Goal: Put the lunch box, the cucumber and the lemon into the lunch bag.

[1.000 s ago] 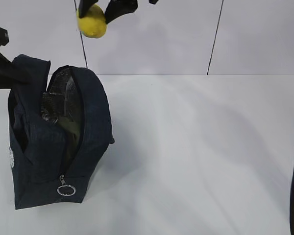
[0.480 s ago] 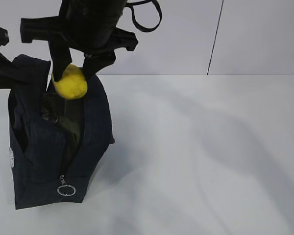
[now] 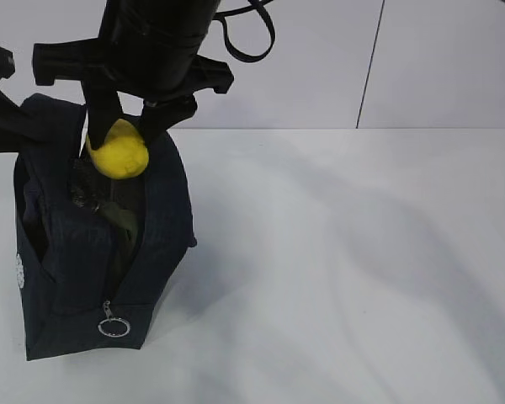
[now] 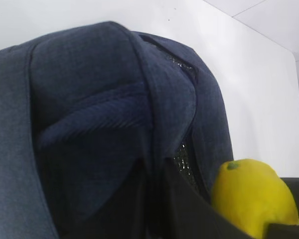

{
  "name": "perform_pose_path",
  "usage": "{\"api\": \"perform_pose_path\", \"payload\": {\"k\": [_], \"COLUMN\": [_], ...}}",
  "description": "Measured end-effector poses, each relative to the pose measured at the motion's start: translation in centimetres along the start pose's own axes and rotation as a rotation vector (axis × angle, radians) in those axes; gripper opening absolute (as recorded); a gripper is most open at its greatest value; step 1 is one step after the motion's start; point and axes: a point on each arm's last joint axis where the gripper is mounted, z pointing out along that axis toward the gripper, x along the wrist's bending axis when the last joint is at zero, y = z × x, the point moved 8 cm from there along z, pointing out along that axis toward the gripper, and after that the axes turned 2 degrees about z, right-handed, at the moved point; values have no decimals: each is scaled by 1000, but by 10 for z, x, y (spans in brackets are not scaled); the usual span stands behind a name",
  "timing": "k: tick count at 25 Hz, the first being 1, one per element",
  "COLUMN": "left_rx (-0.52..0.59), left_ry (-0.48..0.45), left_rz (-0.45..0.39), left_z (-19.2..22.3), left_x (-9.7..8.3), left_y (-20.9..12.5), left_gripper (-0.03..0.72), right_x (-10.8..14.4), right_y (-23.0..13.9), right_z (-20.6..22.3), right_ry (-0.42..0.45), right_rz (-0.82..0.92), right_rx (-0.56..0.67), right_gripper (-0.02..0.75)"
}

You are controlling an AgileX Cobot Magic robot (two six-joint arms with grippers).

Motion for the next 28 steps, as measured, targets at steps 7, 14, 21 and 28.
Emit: {"api": "perform_pose_path", "payload": {"k": [7,14,21,28], "left_rx": [0,0,0,4], "left_ry": [0,0,0,-1], "left_rz": [0,0,0,0], "left_z": [0,0,0,0], "left_x": [0,0,0,0], "left_y": [0,0,0,-1], "left_gripper": [21,21,21,21], "right_x": [3,6,7,12], "right_y": [-4,-8,-11,7], "right_z": [11,27,35,14], "right_ry": [30,63,74,70], "right_rz": [15,12,-14,-49], "right_rx": [32,69,88,2], "right_gripper": [377,409,451,454]}}
